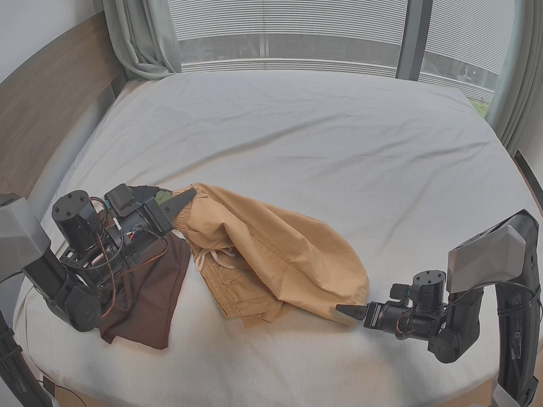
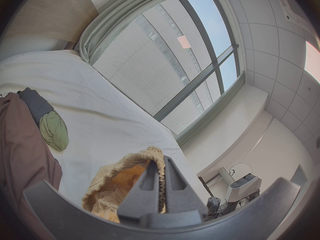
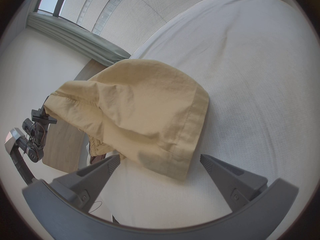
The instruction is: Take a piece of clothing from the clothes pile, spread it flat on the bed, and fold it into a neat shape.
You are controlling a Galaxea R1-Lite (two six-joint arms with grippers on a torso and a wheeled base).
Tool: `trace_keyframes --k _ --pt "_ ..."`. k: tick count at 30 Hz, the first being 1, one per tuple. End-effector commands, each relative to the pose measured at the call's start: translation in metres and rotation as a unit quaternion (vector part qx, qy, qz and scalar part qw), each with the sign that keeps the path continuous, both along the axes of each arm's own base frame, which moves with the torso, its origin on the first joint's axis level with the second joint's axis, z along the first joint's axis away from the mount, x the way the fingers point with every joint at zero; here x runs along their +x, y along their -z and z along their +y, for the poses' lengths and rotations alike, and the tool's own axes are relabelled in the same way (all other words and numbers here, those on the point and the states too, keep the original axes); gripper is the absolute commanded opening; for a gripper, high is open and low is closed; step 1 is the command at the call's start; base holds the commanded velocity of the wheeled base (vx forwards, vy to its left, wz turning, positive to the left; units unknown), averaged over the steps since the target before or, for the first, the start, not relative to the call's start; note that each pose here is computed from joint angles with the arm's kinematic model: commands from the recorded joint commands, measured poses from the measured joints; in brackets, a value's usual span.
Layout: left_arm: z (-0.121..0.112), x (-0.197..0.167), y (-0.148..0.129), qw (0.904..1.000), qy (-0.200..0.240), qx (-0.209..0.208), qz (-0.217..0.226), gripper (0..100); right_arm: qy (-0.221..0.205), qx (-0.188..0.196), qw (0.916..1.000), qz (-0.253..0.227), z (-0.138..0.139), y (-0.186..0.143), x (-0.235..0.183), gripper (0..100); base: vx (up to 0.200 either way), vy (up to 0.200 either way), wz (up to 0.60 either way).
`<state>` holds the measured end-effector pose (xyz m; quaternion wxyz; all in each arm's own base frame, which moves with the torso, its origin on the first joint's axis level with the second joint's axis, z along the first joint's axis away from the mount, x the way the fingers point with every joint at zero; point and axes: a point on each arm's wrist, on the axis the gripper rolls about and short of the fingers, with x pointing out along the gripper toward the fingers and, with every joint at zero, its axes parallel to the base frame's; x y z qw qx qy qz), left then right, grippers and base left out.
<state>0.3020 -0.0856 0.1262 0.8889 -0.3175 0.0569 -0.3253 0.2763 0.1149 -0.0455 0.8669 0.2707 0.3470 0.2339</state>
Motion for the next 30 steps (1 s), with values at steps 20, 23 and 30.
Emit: trace_keyframes --k 20,23,30 --pt "0.0 0.001 0.002 1.0 0.0 0.001 0.002 0 -0.025 0.044 0.9974 -0.052 0.019 -0.039 -0.001 100 0.0 0.0 0.0" --pt "0.0 0.001 0.002 1.0 0.0 0.001 0.003 0 -0.023 0.049 0.9974 -0.048 0.021 -0.037 0.001 100 0.0 0.0 0.0" --pt "0.0 0.001 0.001 1.0 0.0 0.0 0.002 0 -0.022 0.044 0.9982 -0.036 0.023 -0.023 0.007 100 0.0 0.0 0.0"
